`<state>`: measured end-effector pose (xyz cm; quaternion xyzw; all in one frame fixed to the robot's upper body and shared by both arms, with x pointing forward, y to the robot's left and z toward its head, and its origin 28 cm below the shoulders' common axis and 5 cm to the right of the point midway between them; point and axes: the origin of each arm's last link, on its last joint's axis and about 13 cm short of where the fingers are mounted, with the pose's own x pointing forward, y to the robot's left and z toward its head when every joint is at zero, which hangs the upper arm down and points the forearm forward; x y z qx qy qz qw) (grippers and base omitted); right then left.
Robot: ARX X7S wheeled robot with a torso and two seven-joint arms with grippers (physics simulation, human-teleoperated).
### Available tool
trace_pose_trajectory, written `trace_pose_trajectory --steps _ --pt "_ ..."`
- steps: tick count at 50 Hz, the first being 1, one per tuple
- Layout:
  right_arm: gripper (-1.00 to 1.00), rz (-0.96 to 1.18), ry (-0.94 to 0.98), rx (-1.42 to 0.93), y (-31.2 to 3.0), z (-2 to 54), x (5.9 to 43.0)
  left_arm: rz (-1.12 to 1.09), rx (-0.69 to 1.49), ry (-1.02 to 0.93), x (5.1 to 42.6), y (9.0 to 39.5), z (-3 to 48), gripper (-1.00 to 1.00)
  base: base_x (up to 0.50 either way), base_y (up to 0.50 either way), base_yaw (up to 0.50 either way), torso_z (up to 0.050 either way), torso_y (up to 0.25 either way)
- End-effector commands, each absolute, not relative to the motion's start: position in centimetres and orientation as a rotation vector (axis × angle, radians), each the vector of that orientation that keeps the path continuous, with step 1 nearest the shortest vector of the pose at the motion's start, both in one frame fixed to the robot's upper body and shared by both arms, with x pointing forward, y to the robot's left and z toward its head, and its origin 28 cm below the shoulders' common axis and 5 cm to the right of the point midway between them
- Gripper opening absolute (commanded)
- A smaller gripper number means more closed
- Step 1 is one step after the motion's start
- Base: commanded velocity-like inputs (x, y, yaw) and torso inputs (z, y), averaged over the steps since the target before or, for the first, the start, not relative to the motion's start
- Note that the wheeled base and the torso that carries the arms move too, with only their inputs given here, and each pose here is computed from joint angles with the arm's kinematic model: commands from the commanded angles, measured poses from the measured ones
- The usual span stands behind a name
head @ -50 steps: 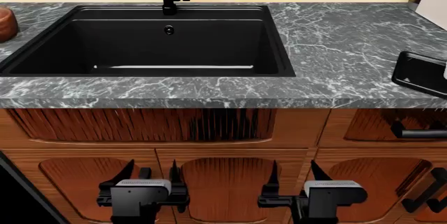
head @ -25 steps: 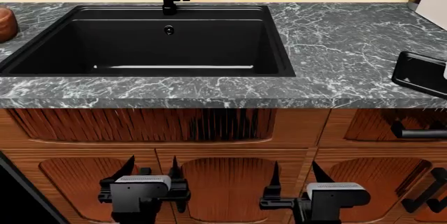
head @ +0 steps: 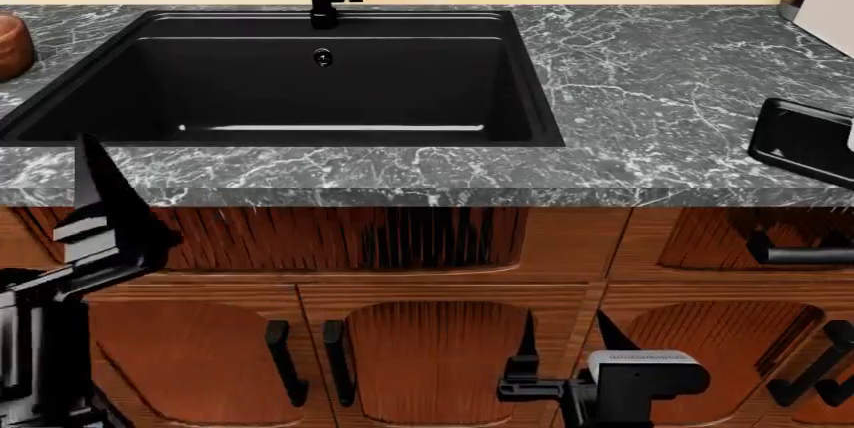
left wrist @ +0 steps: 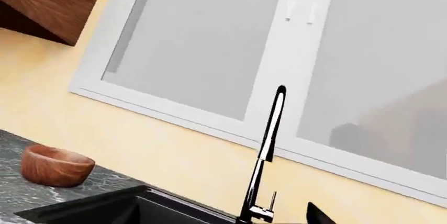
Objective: Move the fresh-baked cupcake off the tray onto the counter, and place the bowl used for mixing into the sink.
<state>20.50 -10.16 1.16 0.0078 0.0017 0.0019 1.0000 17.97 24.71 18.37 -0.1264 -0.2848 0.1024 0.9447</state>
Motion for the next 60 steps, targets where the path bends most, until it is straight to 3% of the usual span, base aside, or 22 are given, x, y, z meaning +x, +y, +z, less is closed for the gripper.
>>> trace_pose_trajectory --steps 1,7,21,60 --pt "1.00 0.010 0.006 0.018 -10.2 1.1 20.6 0.281 -0.471 -0.833 13.1 26.8 24.4 1.00 0.00 0.00 0.00 0.000 0.000" --pt "1.00 0.015 0.005 0.018 -10.1 1.3 20.5 0.356 -0.630 -0.827 13.0 28.9 23.5 1.00 0.00 0.00 0.00 0.000 0.000" --pt "1.00 0.027 0.011 0.043 -10.1 1.3 20.3 0.373 -0.642 -0.816 12.9 29.3 23.2 1.00 0.00 -0.01 0.00 0.000 0.000" --pt "1.00 0.036 0.016 0.045 -10.1 1.2 20.5 0.361 -0.648 -0.827 12.9 29.1 23.4 1.00 0.00 -0.50 0.00 0.000 0.000"
